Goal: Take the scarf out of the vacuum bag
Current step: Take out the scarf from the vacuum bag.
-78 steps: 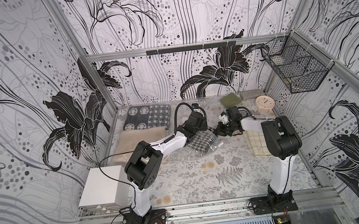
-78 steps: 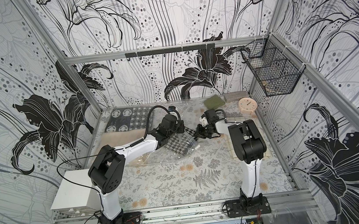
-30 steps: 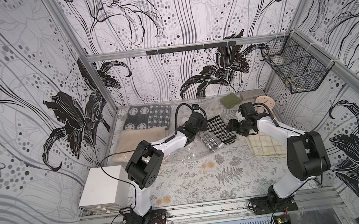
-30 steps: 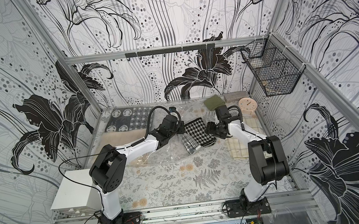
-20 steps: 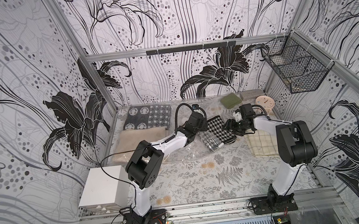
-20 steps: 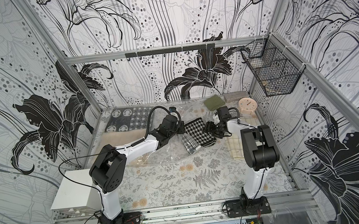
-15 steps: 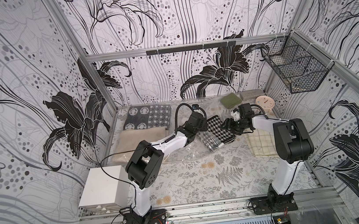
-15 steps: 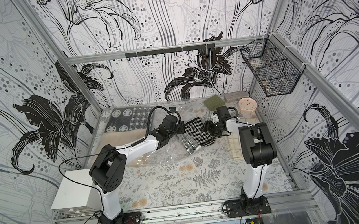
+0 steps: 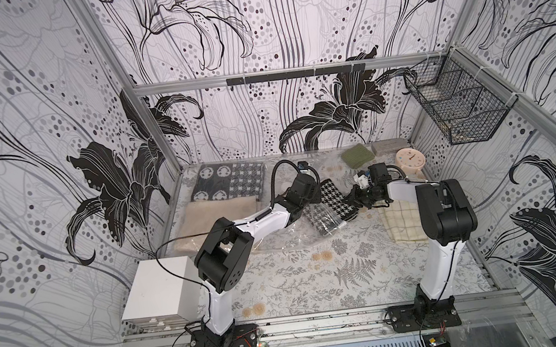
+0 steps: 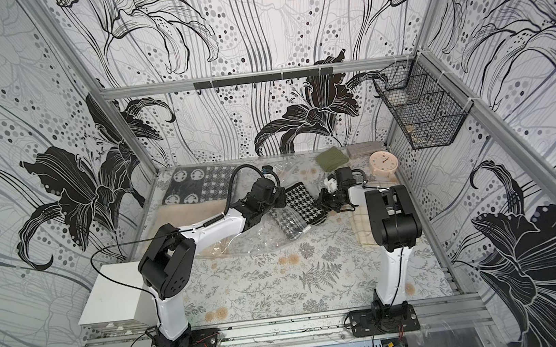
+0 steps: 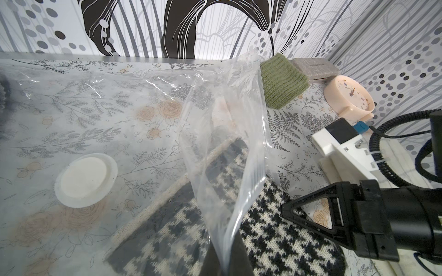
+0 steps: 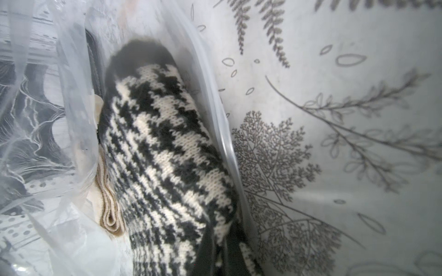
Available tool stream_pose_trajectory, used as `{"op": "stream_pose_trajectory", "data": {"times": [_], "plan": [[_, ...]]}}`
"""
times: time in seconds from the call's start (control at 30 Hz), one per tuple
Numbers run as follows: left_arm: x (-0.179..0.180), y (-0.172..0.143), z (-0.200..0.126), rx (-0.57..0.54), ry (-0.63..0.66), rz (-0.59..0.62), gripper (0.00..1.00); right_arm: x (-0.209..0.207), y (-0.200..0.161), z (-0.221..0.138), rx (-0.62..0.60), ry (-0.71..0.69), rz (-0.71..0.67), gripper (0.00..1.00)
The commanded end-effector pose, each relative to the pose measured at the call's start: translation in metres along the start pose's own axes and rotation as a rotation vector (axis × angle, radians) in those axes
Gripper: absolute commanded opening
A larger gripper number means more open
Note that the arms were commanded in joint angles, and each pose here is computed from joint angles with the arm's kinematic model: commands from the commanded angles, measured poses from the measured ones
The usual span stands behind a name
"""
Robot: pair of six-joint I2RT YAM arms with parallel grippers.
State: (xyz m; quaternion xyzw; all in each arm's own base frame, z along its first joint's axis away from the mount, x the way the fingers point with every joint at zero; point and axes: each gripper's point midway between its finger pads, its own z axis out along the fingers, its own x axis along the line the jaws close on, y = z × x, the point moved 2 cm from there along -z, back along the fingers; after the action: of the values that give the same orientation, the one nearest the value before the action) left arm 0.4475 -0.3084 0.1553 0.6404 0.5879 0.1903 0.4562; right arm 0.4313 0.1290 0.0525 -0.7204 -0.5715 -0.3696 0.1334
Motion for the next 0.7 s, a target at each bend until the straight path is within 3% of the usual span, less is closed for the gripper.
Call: {"op": "stream_pose_trajectory", "data": {"times": [0.0,0.23,0.43,0.67], "plan": [[-0.013,0.027,-0.011,-0.064,-0.03,-0.001,0.0,0.002,0.005,-0.016,-0.031,-0.023,0.0,0.0],[-0.012,0.029,-0.013,-0.072,-0.02,0.003,0.0,-0.001,0.012,-0.056,-0.115,-0.173,-0.021,0.0],[-0.008,0.028,-0.012,-0.071,-0.007,0.0,0.0,-0.016,0.012,-0.094,-0.156,-0.4,-0.009,0.0],[-0.001,0.046,-0.021,-0.099,0.017,-0.009,0.0,-0.024,0.008,-0.132,-0.187,-0.577,-0.003,0.0]]}}
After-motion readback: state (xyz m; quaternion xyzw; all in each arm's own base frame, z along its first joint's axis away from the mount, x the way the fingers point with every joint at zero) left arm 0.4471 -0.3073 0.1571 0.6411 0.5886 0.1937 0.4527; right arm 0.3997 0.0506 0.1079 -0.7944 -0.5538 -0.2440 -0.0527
